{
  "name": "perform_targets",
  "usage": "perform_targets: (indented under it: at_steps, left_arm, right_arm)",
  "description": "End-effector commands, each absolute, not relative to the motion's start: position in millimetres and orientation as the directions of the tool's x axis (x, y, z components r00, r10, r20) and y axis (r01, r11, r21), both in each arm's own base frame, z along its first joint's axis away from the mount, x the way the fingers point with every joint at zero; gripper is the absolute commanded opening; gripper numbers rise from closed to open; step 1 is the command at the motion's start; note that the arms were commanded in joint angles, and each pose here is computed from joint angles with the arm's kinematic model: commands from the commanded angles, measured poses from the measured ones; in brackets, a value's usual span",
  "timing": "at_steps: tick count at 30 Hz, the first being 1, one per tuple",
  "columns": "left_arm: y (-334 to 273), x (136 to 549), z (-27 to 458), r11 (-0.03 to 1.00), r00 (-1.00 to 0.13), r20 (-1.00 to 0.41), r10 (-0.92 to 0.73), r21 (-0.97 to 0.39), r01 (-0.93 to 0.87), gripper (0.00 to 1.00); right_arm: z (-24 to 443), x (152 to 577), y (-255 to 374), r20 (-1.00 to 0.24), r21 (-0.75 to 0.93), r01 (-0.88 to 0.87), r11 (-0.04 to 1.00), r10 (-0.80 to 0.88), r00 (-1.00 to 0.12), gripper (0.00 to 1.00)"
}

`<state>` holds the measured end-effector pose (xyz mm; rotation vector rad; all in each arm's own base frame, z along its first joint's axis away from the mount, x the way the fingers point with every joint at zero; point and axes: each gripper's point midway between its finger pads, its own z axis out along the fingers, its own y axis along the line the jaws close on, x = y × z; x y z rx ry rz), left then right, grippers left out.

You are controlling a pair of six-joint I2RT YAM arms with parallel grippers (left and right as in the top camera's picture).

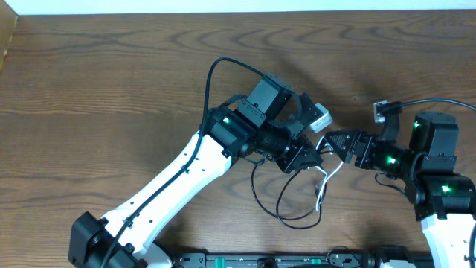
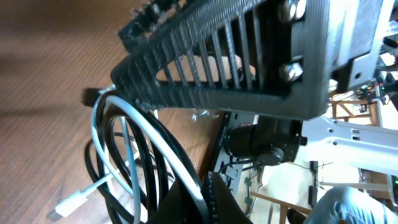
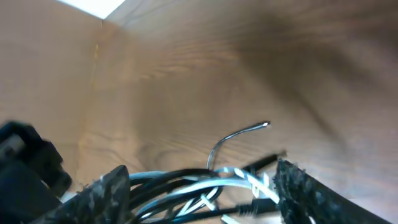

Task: Untangle cables

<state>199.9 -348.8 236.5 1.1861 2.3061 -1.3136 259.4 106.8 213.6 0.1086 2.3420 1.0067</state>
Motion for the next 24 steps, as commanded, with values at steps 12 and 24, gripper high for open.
perform_targets:
  at_steps: [12, 24]
  left_arm:
    - [-337.8, 214.4, 243.7, 0.268, -0.628, -0.586, 0.512, -0.586, 0.765, 0.07]
    - [-316.8, 225.1, 218.1, 0.429, -0.671, -0.509, 0.539, -0.520, 0.739, 0.07]
  right_arm:
    - [218.3, 236.1, 124.8, -0.676, 0.532, -0.519, 0.669, -0.034, -0.737, 0.75]
    - [218.1, 235.2, 125.2, -0.698, 0.502, -0.555, 0.664, -0.067, -0.713, 0.86]
